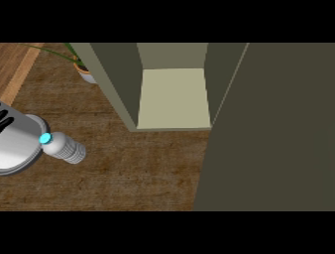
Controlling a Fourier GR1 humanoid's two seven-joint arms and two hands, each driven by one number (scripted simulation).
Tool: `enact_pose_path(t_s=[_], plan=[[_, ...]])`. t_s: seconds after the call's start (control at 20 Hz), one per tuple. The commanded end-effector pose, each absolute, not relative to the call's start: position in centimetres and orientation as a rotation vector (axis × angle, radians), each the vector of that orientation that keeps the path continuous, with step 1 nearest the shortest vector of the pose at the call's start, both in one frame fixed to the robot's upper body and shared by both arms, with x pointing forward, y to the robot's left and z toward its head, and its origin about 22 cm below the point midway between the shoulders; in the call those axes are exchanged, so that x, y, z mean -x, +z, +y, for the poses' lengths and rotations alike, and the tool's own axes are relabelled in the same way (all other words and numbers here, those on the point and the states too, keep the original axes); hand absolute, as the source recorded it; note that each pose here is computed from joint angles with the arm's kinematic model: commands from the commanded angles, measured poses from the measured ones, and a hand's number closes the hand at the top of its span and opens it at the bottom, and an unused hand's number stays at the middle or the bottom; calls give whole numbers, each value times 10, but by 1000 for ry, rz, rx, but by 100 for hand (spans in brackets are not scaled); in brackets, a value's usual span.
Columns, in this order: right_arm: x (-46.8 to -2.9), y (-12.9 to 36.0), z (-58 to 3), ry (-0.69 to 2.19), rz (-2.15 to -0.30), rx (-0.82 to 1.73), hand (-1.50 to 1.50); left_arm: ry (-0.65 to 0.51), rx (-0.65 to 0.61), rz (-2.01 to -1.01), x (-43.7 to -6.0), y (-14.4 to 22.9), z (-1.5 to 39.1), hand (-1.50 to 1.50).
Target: Pick up the bottled water, place it into the cabinet and close the cabinet
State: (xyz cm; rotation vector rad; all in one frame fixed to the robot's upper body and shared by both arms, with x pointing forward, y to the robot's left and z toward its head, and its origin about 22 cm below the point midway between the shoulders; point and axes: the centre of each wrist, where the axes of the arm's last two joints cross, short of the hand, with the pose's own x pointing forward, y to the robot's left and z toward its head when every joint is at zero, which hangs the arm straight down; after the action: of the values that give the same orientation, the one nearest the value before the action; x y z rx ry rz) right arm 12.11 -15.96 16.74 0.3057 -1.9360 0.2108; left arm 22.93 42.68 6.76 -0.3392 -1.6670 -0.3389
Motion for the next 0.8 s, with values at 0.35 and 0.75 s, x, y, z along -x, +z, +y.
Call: enact_pose_path(t_s=[0.35, 0.75], plan=[[-116, 179, -166, 239, -2008, -238, -150, -249, 308, -1504, -234, 6, 423, -150], [-118, 180, -161, 244, -2002, -224, -150, -239, 347, -1484, -228, -30, 420, -150]])
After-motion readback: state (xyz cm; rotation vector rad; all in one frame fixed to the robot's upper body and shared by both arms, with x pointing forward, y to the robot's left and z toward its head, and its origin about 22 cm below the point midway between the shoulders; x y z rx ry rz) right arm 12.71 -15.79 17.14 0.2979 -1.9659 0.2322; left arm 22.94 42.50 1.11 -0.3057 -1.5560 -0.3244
